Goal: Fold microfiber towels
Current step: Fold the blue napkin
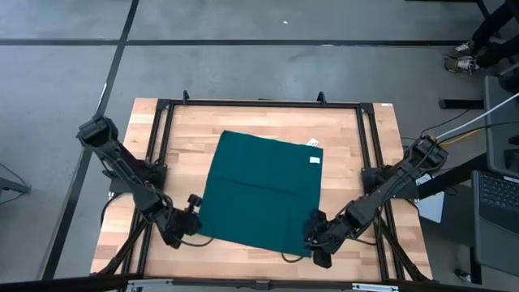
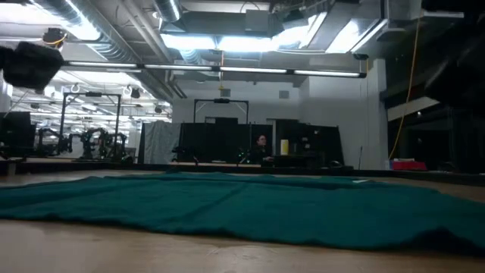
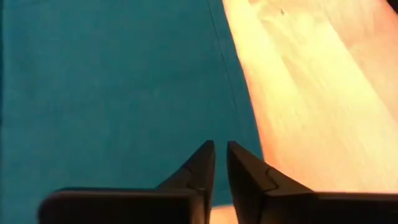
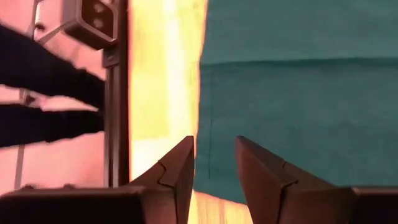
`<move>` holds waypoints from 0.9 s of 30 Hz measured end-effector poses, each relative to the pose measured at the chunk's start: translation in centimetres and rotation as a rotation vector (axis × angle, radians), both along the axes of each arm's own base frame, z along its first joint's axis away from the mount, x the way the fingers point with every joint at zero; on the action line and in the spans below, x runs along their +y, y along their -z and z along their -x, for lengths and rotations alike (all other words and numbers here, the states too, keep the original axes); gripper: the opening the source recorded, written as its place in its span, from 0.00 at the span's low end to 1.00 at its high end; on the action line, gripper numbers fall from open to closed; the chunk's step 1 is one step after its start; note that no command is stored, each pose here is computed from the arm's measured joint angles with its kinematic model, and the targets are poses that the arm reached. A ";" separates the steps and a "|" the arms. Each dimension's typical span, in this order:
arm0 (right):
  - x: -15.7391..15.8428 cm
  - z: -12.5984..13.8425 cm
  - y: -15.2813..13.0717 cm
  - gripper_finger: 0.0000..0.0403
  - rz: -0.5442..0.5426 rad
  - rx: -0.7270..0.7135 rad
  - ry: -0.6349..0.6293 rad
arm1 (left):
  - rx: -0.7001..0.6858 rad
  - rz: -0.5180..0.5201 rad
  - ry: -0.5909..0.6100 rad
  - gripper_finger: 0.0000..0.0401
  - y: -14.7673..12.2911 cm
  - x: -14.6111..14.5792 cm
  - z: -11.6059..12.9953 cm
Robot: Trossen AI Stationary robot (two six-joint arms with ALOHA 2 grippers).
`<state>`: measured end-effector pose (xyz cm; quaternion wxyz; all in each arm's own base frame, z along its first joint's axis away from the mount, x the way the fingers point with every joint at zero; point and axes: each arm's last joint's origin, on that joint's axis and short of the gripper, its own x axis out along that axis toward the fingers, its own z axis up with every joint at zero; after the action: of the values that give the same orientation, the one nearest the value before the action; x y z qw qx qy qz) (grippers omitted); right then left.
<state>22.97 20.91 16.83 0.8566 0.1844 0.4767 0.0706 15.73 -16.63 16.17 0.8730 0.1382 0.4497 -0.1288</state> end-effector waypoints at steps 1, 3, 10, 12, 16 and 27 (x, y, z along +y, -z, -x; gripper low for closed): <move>0.1 -0.1 0.2 0.32 -0.010 0.002 0.024 | 0.002 0.019 -0.014 0.12 0.2 -0.2 -0.3; 0.4 -0.4 0.7 0.35 -0.047 0.009 0.070 | 0.029 0.088 -0.008 0.18 0.6 -0.7 -0.6; 2.5 0.3 2.0 0.40 -0.108 0.036 -0.001 | 0.070 0.145 -0.043 0.31 0.6 -1.4 -0.8; 2.4 0.4 2.2 0.40 -0.073 0.036 -0.037 | 0.092 0.094 -0.043 0.31 0.9 -1.0 -0.5; 2.2 0.5 2.4 0.40 -0.026 0.044 -0.064 | 0.135 0.050 -0.086 0.30 1.2 -0.6 0.0; 2.5 0.5 3.7 0.40 -0.011 0.086 -0.097 | 0.064 0.015 -0.141 0.30 1.2 -1.1 0.8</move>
<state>22.44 23.46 13.11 0.8299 0.1685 0.5210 0.1066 14.96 -17.68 14.99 0.8661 0.0952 0.4850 -0.0747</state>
